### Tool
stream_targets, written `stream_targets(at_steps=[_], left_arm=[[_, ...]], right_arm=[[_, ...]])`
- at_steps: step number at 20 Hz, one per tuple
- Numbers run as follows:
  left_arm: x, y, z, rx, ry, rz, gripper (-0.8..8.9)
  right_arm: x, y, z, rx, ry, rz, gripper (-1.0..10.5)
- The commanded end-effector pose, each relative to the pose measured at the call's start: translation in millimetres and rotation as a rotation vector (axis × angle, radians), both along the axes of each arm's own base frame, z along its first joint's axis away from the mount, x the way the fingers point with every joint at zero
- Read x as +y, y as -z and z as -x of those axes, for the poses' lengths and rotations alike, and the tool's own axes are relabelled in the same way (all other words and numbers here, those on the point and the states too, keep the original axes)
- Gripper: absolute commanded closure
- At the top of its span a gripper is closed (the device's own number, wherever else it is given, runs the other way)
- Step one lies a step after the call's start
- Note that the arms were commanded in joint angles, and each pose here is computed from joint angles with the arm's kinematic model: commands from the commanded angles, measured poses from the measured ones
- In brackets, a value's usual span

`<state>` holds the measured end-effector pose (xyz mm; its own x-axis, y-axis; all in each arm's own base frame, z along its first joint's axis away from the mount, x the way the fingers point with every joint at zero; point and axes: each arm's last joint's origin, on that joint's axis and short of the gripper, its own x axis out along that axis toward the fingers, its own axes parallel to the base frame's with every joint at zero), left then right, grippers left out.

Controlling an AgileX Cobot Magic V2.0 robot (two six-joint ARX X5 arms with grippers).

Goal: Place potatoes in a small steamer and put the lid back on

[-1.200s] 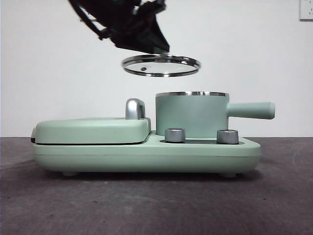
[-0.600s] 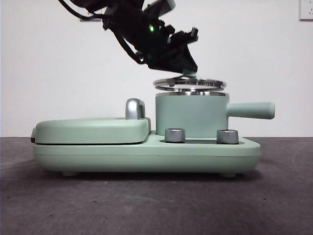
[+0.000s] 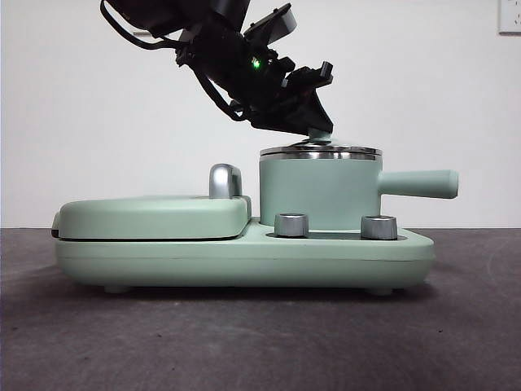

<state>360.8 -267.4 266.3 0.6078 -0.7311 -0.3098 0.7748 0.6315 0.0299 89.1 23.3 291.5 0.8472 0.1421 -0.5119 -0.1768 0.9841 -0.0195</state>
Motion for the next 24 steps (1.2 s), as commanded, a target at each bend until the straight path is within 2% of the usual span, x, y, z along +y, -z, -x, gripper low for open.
stream_targets(at_steps=[1, 2, 4, 6, 11, 15, 17, 24], left_arm=[[-7, -2, -4, -0.023, 0.017, 0.008, 8.01], [-7, -3, -3, -0.018, 0.014, 0.014, 7.68], [-5, -8, -2, -0.01, 0.006, 0.032, 6.35], [-2, -18, 1, -0.011, 0.004, 0.032, 5.91], [21, -53, 18, 0.027, -0.026, 0.024, 5.9], [60, -69, 34, 0.245, -0.126, -0.015, 5.92], [80, -67, 43, 0.328, -0.161, -0.046, 5.92], [147, -28, 105, 0.393, -0.285, 0.003, 5.92]], right_arm=[[0, -1, -1, -0.006, -0.005, 0.005, 5.9], [0, -1, -1, -0.006, -0.005, 0.005, 5.9], [0, -1, -1, -0.005, -0.006, 0.005, 5.9], [0, -1, -1, -0.005, -0.006, 0.005, 5.9], [0, -1, -1, -0.006, -0.005, 0.004, 5.9], [2, -1, -2, 0.007, -0.026, -0.004, 5.9], [5, 1, -8, 0.04, -0.072, -0.024, 5.9], [24, 7, -58, 0.051, -0.212, -0.057, 5.9]])
